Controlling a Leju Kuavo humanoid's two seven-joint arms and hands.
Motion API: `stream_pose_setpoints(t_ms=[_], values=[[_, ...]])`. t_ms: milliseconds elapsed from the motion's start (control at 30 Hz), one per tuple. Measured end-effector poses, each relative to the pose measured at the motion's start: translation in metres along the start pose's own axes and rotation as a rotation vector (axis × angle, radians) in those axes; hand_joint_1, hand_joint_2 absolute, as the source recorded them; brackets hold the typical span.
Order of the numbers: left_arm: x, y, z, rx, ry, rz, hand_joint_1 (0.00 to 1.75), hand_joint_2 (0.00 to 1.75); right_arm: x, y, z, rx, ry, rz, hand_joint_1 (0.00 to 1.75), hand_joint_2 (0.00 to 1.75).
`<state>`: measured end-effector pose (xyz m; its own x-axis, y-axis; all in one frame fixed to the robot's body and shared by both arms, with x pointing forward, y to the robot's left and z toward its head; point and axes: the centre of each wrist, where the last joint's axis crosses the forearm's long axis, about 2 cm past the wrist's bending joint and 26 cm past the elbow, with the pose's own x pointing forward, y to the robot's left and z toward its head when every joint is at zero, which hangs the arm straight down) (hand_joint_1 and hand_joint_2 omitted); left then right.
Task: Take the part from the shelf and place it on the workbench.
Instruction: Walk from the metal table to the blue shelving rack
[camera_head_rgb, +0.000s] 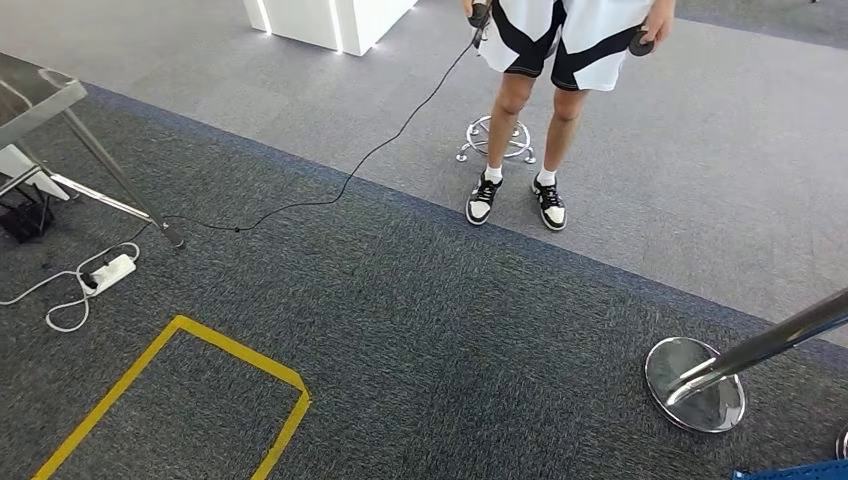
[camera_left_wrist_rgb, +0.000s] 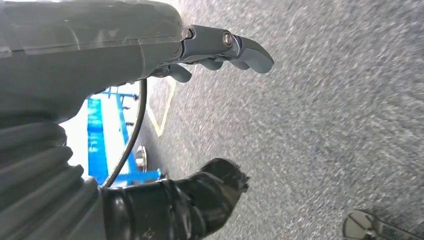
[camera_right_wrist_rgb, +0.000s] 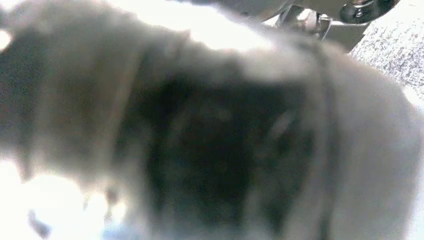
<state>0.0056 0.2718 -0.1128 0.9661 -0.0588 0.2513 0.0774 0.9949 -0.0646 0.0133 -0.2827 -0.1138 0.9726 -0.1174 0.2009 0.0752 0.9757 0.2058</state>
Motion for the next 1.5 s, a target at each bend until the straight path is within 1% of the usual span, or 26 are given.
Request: stream_pose_setpoints(t_ms=[233,433,767,967,1233,1500], values=[[0.001,0.0,-0.001,-0.003,-0.002,-0.008,0.0,1.75,0.0,-0.007,0.002,-0.004,0.008,-0.009,0.0,0.0],[-0.001,0.0,0.0,-0.008,0.001,-0.015,0.0,1.75,0.001,-0.008,0.002,-0.009,0.008,-0.019,0.0,0.0],[0.005,0.0,-0.002,-0.016,-0.012,-0.02,0.0,1.75,0.0,-0.012,0.002,-0.017,0.01,-0.022,0.0,0.0],[0.002,-0.002,-0.002,-0.017,-0.006,-0.02,0.0,1.75,0.001,-0.012,0.002,-0.019,0.011,-0.014,0.0,0.0],[-0.002,0.005,-0.001,-0.011,-0.001,-0.02,0.0,1.75,0.005,-0.006,0.0,-0.045,0.037,0.014,0.0,0.0],[-0.005,0.007,0.0,-0.012,0.005,-0.027,0.0,1.75,0.007,0.0,-0.001,-0.022,0.024,0.021,0.0,0.0]])
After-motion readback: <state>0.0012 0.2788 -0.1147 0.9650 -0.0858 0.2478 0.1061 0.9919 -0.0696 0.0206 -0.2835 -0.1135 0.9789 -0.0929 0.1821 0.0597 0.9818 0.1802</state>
